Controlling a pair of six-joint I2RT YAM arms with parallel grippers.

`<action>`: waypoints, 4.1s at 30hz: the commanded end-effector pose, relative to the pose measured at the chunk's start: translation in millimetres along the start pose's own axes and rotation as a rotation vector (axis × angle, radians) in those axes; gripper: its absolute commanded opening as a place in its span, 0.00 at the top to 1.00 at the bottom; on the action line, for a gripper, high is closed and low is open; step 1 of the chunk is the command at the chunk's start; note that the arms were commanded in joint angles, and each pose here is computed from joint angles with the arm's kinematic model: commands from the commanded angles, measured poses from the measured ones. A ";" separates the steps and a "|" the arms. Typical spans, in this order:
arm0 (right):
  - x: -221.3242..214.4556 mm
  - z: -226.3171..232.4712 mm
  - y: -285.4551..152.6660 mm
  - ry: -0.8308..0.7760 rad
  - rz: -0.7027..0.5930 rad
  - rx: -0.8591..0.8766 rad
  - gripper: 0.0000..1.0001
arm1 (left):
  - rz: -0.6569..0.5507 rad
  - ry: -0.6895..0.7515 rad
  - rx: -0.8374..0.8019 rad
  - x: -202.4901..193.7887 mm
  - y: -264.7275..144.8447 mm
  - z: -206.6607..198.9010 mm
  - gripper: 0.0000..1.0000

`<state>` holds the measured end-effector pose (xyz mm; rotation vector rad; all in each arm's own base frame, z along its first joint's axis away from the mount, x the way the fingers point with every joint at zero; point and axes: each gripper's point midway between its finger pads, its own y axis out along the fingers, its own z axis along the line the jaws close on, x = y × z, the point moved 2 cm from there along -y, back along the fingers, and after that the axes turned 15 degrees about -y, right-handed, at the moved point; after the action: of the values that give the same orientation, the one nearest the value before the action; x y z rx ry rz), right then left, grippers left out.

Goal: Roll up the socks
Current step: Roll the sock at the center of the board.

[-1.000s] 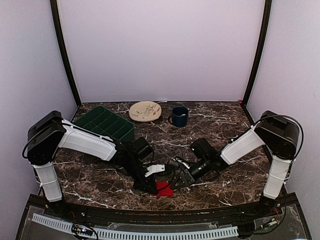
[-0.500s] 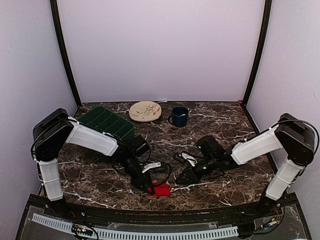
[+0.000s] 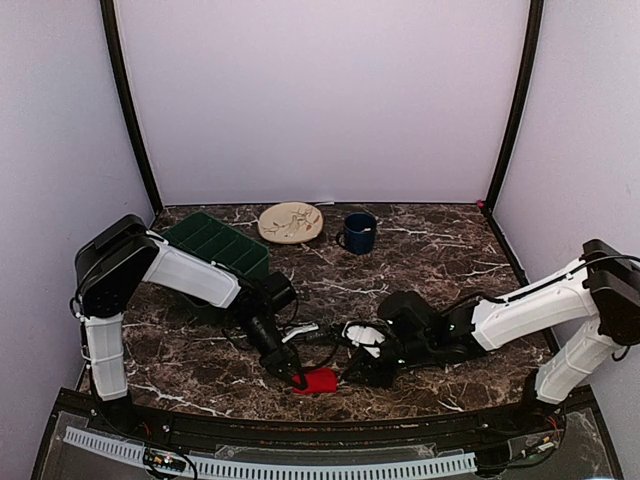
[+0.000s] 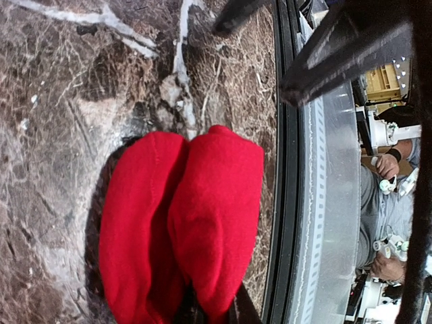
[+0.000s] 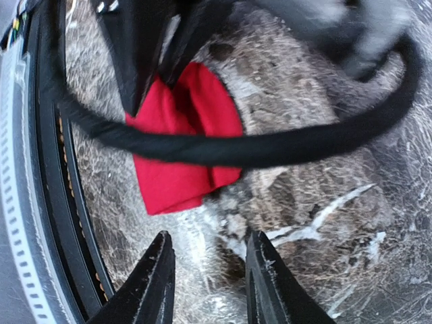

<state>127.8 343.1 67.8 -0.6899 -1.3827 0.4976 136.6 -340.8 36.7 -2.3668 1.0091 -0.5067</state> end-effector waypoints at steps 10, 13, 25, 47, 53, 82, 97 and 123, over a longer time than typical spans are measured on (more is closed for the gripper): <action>24.6 27.2 16.3 -0.272 0.045 -0.073 0.62 | 0.059 -0.118 -0.025 -10.5 2.6 9.6 0.93; 21.5 32.4 25.0 -0.308 0.072 -0.071 0.60 | 0.061 -0.128 -0.042 -9.6 2.5 9.2 0.93; 18.3 36.3 43.7 -0.404 0.127 -0.092 0.58 | 0.054 -0.147 -0.102 -5.5 -1.4 6.0 0.94; 13.8 31.5 53.9 -0.461 0.160 -0.109 0.77 | 0.074 -0.167 -0.127 -10.2 1.7 7.9 0.94; 11.4 37.5 57.0 -0.462 0.176 -0.053 0.89 | 0.074 -0.171 -0.120 -10.0 1.5 8.5 0.90; -0.1 26.8 56.4 -0.293 0.219 0.079 0.98 | -0.047 -0.176 -0.001 0.0 -35.5 9.1 0.76; -3.9 22.3 58.7 -0.222 0.229 0.130 0.98 | -0.180 -0.168 0.135 4.1 -63.1 15.1 0.75; -7.3 20.9 58.9 0.036 0.266 0.411 0.98 | -0.538 0.305 0.467 5.5 -74.9 -17.0 0.61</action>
<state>121.8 398.6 40.5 -0.5220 -1.2493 0.8611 178.1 -298.7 92.0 -2.2035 0.3060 -1.0326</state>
